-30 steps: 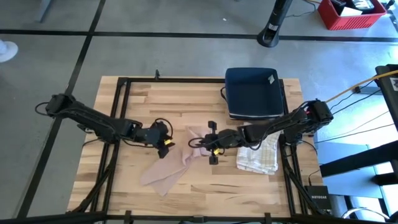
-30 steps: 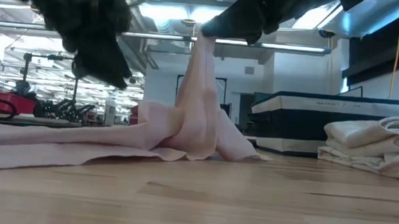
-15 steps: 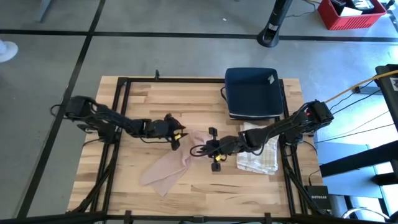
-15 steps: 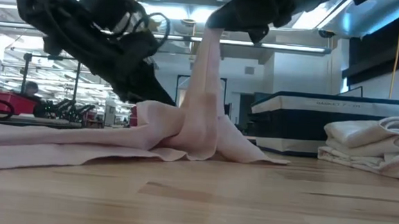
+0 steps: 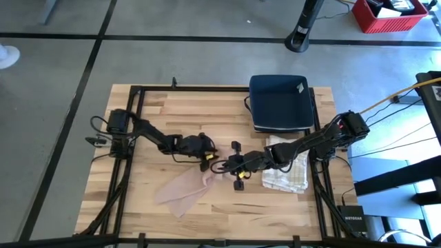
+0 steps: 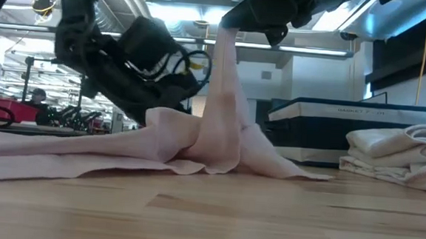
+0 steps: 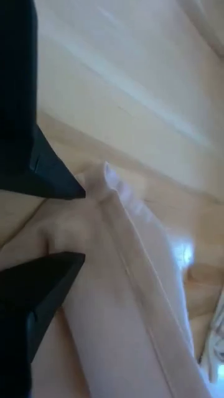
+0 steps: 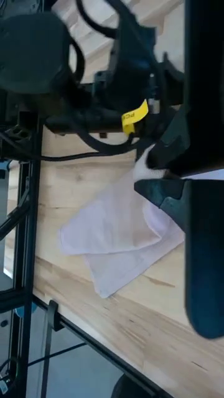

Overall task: Fold towel
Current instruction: Fold the light brown towel

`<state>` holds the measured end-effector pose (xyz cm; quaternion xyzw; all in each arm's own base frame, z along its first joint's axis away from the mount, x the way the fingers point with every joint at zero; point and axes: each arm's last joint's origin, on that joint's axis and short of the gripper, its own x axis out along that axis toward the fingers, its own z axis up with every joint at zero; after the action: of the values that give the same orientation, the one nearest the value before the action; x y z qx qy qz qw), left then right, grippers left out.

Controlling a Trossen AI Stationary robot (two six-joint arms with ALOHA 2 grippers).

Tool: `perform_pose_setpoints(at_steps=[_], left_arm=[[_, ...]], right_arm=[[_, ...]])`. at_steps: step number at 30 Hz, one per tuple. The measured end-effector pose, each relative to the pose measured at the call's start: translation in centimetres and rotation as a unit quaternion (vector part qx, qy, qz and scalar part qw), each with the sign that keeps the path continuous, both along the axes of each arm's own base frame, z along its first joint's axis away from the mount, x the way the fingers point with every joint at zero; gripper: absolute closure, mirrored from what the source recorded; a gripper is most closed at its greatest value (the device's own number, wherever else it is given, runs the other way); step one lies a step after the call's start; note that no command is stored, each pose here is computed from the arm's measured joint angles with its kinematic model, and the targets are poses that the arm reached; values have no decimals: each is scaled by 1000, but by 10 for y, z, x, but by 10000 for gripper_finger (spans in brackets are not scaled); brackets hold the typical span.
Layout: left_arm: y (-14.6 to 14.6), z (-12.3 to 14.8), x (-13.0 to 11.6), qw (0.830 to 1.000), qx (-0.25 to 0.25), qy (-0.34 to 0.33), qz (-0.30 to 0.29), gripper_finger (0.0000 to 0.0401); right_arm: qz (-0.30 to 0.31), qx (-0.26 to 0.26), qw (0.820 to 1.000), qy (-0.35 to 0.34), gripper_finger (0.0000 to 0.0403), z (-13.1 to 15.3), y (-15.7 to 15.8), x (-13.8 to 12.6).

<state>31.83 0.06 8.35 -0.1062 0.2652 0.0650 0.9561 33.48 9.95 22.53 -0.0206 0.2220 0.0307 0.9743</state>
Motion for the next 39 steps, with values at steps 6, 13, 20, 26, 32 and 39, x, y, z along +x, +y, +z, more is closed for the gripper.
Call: perform_pose_setpoints(at_steps=[6,13,20,26,32,39], left_arm=[[-4,0,19,998,-14,-16,-62,383],[-10,50,7,996,-4,-40,-77,399],[-25,141,-44,992,96,-74,-44,401],[-39,199,-107,980,152,-130,24,401],[-50,206,-131,984,121,-129,20,401],[-67,152,-106,997,76,25,25,401]], right_arm=[[1,-3,1000,2,398,0,0,0],[12,-22,1000,-18,398,21,-4,-12],[-7,-67,997,-25,398,44,-12,-29],[-28,-83,996,10,398,44,-24,-36],[-48,-34,992,115,398,7,-26,-44],[-93,32,980,173,398,-51,-21,-63]])
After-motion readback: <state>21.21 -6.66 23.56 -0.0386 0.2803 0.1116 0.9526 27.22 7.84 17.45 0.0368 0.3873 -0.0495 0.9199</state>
